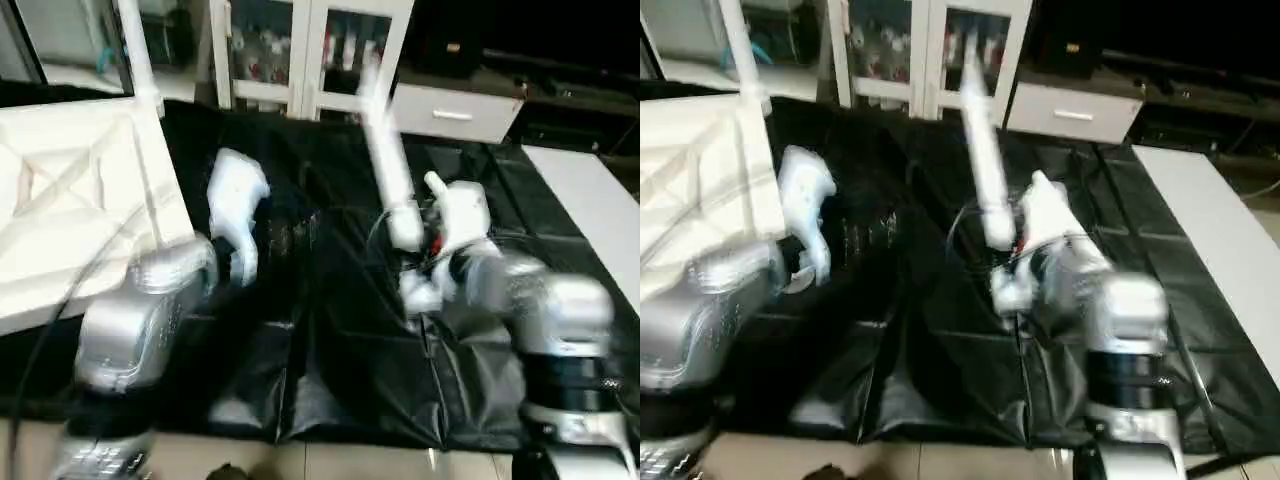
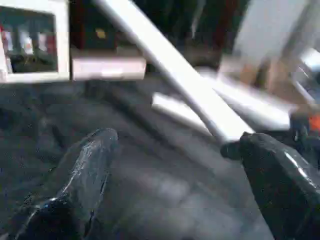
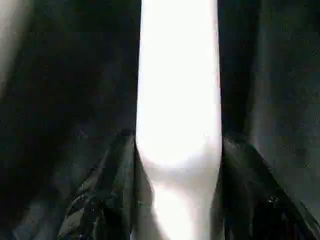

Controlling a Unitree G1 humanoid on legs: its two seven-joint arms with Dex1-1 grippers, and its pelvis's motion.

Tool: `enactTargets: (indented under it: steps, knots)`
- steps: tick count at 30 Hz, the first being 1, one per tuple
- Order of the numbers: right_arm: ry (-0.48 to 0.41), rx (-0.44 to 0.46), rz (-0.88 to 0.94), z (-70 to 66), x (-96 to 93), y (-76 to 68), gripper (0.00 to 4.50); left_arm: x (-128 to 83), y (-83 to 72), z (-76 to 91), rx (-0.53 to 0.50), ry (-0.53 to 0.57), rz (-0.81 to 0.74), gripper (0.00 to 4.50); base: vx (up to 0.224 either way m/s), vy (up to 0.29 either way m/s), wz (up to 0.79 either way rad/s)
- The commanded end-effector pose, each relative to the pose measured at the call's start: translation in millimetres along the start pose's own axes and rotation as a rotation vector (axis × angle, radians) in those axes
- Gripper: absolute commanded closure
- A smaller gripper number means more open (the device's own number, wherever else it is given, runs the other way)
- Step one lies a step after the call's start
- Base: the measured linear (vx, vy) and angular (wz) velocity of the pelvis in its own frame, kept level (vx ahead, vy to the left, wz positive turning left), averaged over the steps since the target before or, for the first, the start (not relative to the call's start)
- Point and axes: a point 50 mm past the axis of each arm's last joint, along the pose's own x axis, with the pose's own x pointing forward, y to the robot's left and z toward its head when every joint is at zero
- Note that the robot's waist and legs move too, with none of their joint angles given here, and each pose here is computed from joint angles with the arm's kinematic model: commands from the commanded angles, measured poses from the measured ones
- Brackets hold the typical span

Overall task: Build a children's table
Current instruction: Pick table leg

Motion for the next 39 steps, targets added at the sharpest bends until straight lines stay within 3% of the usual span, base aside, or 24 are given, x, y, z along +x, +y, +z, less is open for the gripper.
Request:
enactTargets:
  steps: [1,2,4,6,11,14,21,39]
  knots:
    - [-0.118,-0.041,0.08,18.8,-6.6,7.3,2.64,5,-4.7,1.7,-0.096,-0.019,-0.027,0.0,0.0,0.0,0.0]
    - [-0.193,-0.125,0.145,26.3,-8.4,18.4,2.64,11,-11.7,7.0,-0.195,-0.063,-0.075,0.0,0.0,0.0,0.0]
    - [-0.214,-0.154,0.169,27.3,-8.6,23.2,2.64,13,-13.3,7.7,-0.23,-0.073,-0.087,0.0,0.0,0.0,0.0]
    - [-0.261,-0.381,0.159,28.6,-7.9,39.9,2.64,22,-14.7,13.6,-0.322,-0.113,-0.074,0.0,0.0,0.0,0.0]
    - [-0.317,-0.49,0.178,28.4,-7.0,53.1,2.64,30,-10.7,22.1,-0.435,-0.156,-0.038,0.0,0.0,0.0,0.0]
    - [-0.314,-0.573,0.238,20.9,-6.3,63.8,2.64,33,-5.5,27.4,-0.509,-0.203,-0.021,0.0,0.0,0.0,0.0]
    - [-0.307,-0.614,0.274,8.4,-7.0,71.5,2.64,37,-3.0,32.7,-0.514,-0.227,0.01,0.0,0.0,0.0,0.0]
    - [-0.317,-0.637,0.264,3.1,-2.7,73.5,2.64,40,1.6,27.0,-0.485,-0.218,0.073,1.57,0.0,0.0,0.0]
